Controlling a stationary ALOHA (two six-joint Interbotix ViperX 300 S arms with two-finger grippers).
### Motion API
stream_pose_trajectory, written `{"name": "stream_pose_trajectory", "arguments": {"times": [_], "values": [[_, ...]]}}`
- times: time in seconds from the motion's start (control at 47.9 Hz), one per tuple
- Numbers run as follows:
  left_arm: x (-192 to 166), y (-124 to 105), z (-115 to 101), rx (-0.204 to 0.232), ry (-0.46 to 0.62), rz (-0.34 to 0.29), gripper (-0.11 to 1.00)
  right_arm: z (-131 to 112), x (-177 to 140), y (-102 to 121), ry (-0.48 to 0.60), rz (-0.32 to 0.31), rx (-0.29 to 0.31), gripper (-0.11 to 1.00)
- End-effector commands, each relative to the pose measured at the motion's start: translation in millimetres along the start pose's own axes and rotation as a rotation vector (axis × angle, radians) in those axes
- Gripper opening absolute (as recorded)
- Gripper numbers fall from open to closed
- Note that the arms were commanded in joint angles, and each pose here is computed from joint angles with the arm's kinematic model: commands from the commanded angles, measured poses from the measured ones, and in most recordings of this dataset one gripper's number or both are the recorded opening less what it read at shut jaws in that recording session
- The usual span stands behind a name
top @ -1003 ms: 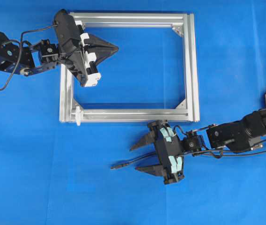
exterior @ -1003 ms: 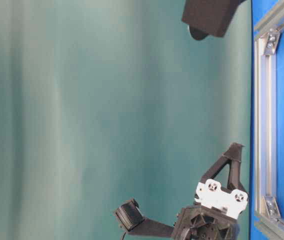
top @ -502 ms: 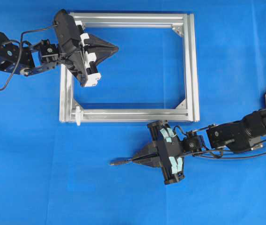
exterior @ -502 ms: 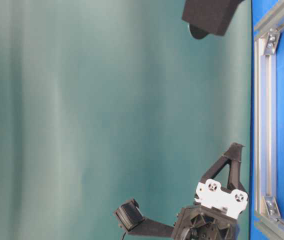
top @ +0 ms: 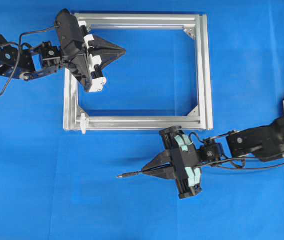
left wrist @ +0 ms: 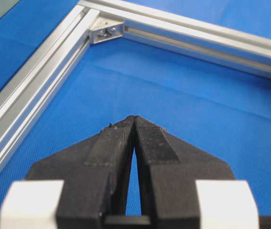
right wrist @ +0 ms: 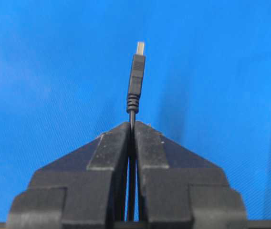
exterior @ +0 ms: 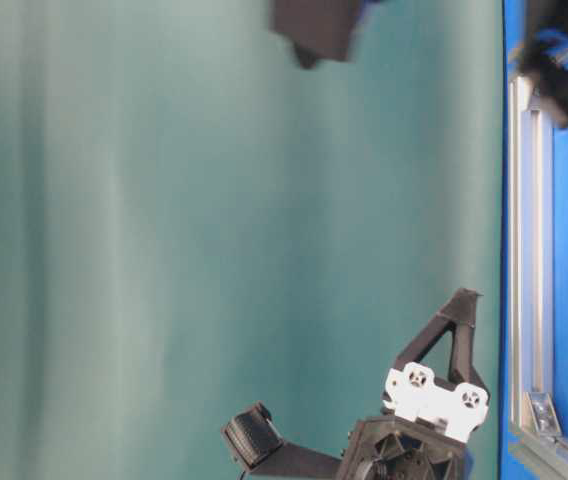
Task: Insert the wire through the string loop located on the left side.
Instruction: 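Lift the cable with the right gripper and move it toward the frame corner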
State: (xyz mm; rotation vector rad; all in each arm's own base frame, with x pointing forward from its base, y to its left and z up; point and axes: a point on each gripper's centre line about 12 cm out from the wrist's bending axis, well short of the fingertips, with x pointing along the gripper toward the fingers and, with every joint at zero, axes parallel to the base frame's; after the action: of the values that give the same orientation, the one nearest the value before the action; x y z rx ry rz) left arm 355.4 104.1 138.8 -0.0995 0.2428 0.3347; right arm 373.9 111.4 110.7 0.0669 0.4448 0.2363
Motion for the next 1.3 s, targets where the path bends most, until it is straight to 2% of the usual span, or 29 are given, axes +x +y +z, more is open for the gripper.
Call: {"name": "stream_pose_trajectory", "arguments": {"times": [0.0,1.275], "values": [[-3.1,-0.3,11.9,0.0,-0.037,-0.003,0.0,23.9,-10.6,5.2,-0.046,0.014,-0.004,0.01],[-3.9,-0.8,11.4,-0.001,-0.035,-0.004,0.0,26.2,-13.9,5.6,-0.04,0.014,-0.004,0.0]]}}
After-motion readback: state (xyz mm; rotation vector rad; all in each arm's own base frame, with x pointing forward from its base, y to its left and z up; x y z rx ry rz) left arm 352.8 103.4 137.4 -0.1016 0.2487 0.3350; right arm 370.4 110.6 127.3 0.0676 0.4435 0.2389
